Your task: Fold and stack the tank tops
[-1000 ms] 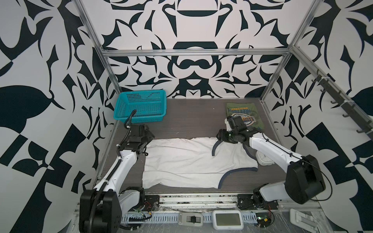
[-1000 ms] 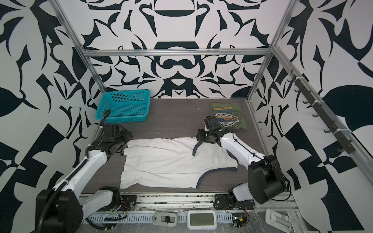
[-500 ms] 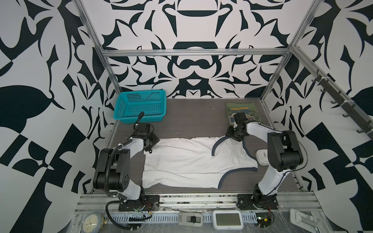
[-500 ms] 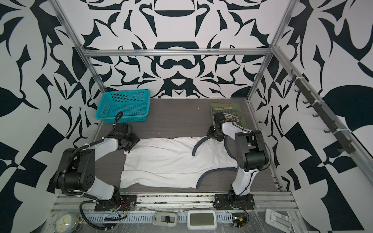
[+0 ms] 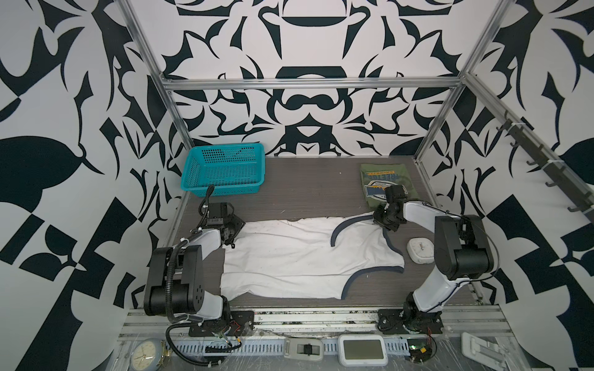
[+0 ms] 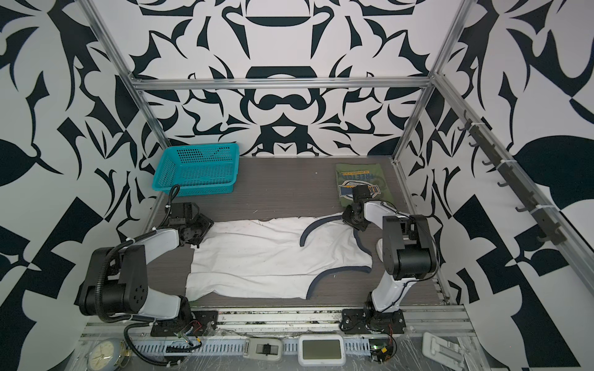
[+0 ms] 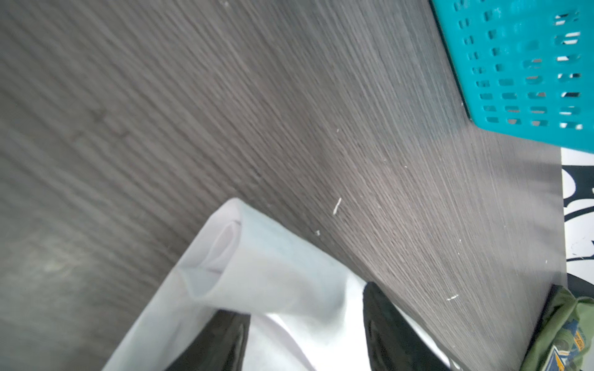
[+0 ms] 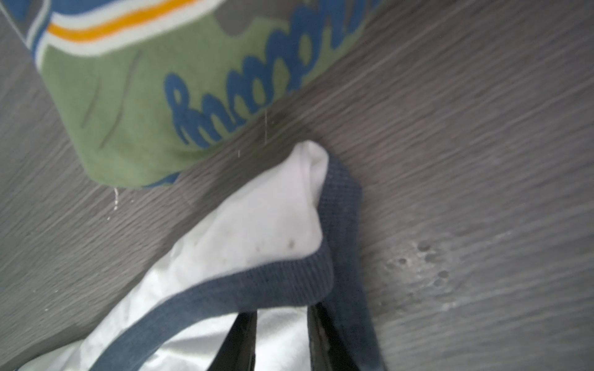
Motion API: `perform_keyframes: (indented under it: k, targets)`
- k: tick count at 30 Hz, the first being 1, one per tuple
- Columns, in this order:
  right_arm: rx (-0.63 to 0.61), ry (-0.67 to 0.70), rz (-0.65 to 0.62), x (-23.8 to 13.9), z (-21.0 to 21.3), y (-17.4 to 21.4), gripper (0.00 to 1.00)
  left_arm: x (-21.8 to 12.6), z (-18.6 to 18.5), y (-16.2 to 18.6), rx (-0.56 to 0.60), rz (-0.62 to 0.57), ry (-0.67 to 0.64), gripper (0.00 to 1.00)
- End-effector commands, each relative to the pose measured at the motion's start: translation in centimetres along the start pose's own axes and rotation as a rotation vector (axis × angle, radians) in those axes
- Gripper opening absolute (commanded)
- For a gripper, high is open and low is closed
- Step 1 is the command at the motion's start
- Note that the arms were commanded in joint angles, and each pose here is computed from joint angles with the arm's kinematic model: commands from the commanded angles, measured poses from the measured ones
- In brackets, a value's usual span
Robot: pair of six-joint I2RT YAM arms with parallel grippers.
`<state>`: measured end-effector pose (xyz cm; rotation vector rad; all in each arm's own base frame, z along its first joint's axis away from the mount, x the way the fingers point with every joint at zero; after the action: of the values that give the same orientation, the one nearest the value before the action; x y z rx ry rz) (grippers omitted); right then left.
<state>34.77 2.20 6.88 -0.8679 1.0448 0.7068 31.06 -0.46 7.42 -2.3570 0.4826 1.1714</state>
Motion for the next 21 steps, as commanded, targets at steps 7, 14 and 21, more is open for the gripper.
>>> perform_keyframes:
  k: [7,14,21]
  targets:
    - [-0.195,-0.174,-0.128,-7.3,5.5,1.5,0.44,-4.0,-1.7,2.6,0.209,0.027,-0.080,0.66]
    - [-0.458,-0.325,0.006,-6.7,14.7,10.3,0.48,-4.3,-0.9,4.3,0.206,0.063,-0.066,0.66]
    - [-0.567,-0.341,0.117,-3.2,19.3,13.8,0.46,-1.3,-0.3,4.8,0.199,0.126,-0.104,0.65]
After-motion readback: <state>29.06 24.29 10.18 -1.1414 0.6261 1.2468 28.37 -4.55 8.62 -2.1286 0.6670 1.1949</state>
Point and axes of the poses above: each gripper's point midway between its finger pads, its own x axis out along the fingers, its own z axis along the line the jaws close on, y = z × x, the point moved 5 cm from there along -x, back along the fingers, and after that the axes turned 4 degrees about -x, right-handed, at the moved point
